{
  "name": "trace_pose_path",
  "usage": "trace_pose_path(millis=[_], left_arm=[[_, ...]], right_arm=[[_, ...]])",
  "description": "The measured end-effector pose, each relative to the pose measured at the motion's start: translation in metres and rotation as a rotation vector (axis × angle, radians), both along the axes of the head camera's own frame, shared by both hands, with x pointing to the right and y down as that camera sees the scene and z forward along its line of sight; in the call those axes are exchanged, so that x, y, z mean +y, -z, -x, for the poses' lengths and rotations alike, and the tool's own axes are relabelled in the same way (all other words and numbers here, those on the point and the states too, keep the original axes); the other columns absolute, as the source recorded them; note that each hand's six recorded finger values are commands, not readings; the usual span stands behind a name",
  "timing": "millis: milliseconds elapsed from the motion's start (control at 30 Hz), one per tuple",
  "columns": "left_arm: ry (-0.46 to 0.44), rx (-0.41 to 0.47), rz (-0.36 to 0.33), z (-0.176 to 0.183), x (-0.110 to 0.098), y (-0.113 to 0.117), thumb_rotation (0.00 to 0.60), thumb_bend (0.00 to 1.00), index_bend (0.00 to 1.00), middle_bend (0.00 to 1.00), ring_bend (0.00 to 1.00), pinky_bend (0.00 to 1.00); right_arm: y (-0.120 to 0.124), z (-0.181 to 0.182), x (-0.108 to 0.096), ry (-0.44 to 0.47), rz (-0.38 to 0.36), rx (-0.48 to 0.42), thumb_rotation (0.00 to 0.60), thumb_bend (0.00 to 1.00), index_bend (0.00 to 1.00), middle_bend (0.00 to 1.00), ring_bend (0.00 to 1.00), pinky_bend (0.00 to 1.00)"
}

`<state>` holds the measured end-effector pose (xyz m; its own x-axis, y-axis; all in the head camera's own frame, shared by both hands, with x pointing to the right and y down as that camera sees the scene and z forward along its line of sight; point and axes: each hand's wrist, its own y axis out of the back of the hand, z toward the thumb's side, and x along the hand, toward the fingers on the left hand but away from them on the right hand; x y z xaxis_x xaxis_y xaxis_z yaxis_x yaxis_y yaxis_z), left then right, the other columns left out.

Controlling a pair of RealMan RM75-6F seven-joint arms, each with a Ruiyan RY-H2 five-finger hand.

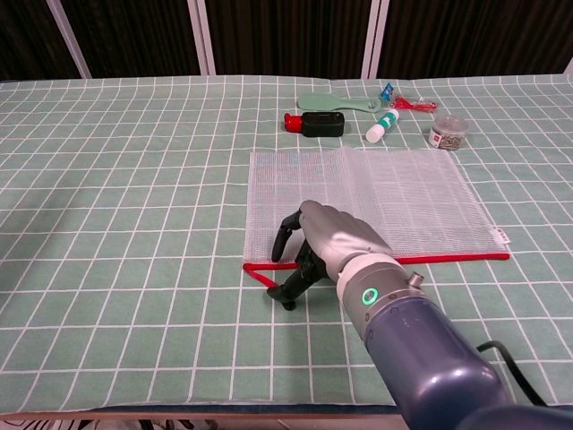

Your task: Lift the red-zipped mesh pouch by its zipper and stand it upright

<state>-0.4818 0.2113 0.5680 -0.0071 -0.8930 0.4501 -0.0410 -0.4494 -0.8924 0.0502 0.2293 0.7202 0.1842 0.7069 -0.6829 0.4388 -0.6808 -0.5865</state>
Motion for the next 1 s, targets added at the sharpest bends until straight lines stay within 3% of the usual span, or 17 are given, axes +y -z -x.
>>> trace_pose_path(millis=[700, 1000], left_arm=[[0.009, 0.003, 0.008, 0.001, -0.001, -0.001, 0.6, 0.01, 0.0, 0.0, 0.0, 0.0], [0.013, 0.005, 0.011, 0.001, -0.001, -0.002, 0.6, 0.01, 0.0, 0.0, 0.0, 0.0]], right_arm=[[-0.008, -0.004, 0.005, -0.014, 0.023, 0.015, 0.6, 0.32, 0.57, 1.0, 1.0, 1.0], [-0.011, -0.005, 0.007, -0.01, 0.034, 0.02, 0.6, 0.45, 0.57, 1.0, 1.0, 1.0]])
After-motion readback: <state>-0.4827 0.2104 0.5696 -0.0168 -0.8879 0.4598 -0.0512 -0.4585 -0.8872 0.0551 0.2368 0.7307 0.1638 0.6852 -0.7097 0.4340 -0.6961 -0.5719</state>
